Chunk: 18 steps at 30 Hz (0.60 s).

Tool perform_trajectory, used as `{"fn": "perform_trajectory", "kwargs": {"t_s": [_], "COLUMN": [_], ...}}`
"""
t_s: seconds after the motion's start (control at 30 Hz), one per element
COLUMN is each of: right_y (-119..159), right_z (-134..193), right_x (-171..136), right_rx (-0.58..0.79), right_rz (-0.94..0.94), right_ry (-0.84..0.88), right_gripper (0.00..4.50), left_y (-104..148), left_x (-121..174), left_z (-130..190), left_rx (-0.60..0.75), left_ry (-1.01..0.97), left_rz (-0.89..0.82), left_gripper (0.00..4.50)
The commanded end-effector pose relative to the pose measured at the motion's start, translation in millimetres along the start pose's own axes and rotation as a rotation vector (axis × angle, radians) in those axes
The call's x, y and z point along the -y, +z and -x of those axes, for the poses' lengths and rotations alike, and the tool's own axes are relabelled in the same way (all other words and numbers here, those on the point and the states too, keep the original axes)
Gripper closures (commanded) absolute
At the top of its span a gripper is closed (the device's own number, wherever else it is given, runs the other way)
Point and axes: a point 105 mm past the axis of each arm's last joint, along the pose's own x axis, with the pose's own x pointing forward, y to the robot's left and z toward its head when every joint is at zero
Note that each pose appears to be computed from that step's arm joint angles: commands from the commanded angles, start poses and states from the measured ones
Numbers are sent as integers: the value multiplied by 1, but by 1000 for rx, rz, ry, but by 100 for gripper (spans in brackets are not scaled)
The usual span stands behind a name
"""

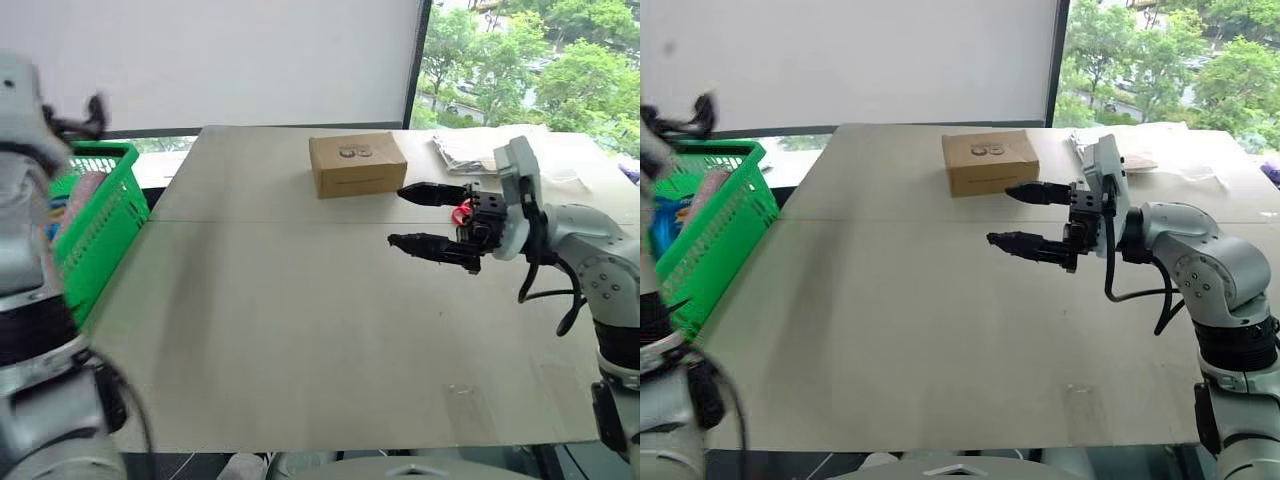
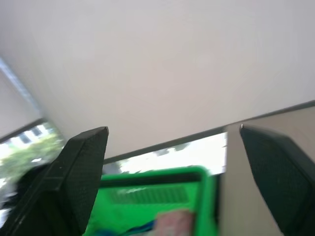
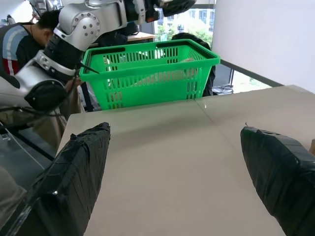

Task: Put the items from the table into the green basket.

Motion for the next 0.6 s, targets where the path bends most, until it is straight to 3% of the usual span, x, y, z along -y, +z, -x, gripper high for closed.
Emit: {"fn": "perform_trajectory", "kwargs": {"t_s": [0.03, 0.1, 0.2, 0.33, 0.4, 0.6], "right_y": [-10, -31, -62, -114, -132, -145], "right_z": [14, 24, 49, 88, 104, 110], "right_x": [11, 22, 43, 51, 49, 40], "right_rx": [3, -52, -118, -289, -299, -292], "right_rz": [34, 63, 122, 129, 83, 60], "right_ry": [-79, -175, -371, -531, -587, -588], "right_gripper": [0, 0, 0, 0, 0, 0], "left_y": [-9, -31, -76, -123, -143, -164], "left_x": [77, 111, 131, 156, 169, 177], "left_z": [24, 44, 65, 102, 120, 137], "left_rx": [11, -44, -146, -296, -362, -402], "left_ry": [-421, -564, -532, -584, -609, -592], "left_rz": [74, 186, 321, 305, 336, 335], "left_gripper": [5, 5, 5, 5, 5, 5]}}
